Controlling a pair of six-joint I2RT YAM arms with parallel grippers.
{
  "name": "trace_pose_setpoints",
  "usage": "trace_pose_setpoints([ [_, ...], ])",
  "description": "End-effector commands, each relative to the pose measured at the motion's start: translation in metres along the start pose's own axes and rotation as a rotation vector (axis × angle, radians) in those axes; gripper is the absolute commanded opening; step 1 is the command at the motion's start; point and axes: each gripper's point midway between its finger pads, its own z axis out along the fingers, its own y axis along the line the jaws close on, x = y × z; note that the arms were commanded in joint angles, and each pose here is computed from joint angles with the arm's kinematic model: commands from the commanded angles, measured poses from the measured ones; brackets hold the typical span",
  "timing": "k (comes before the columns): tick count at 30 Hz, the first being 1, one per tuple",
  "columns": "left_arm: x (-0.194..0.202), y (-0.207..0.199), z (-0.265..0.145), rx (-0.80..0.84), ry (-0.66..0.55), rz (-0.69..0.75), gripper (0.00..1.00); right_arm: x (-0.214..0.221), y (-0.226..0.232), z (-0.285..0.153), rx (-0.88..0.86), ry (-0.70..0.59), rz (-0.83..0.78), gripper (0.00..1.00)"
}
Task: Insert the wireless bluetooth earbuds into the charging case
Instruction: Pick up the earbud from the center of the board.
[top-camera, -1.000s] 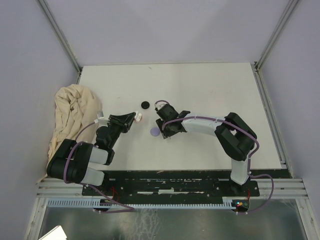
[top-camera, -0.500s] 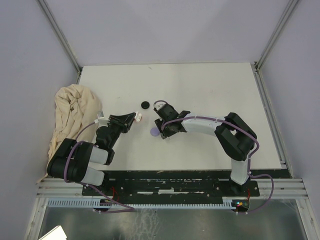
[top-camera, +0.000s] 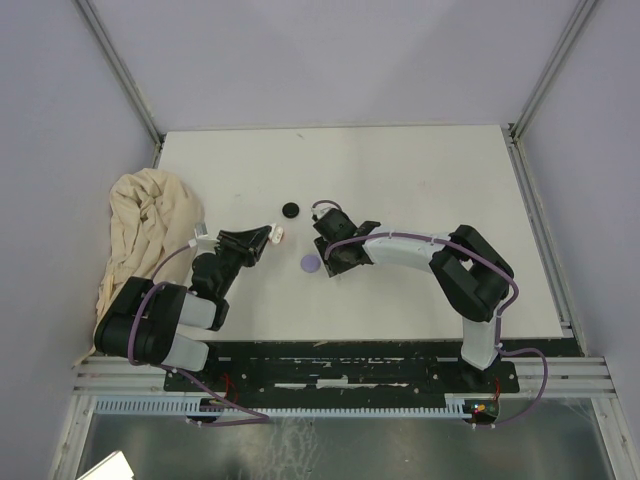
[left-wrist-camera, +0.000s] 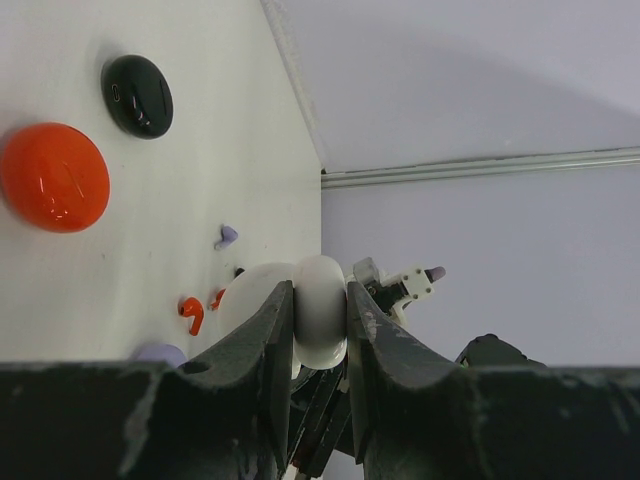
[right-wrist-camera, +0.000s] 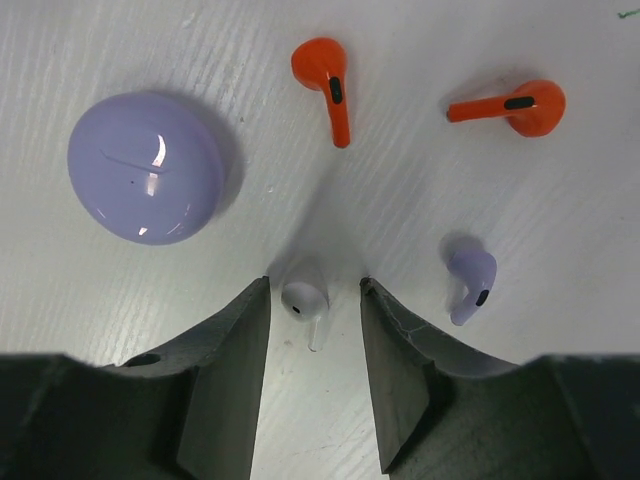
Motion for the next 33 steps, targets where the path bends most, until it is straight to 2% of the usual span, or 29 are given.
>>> trace_pose_setpoints([
  [1,-0.004,-0.015,-0.002,0.062,-0.011,-0.022,0.03,-0.021,0.001,-0.013,0.032,-0.051,0.051,0.49],
  [33,-0.004,-0.015,-0.004,0.069,-0.009,-0.032,0.03,-0.008,0.009,-0.003,0.024,0.004,0.066,0.36],
])
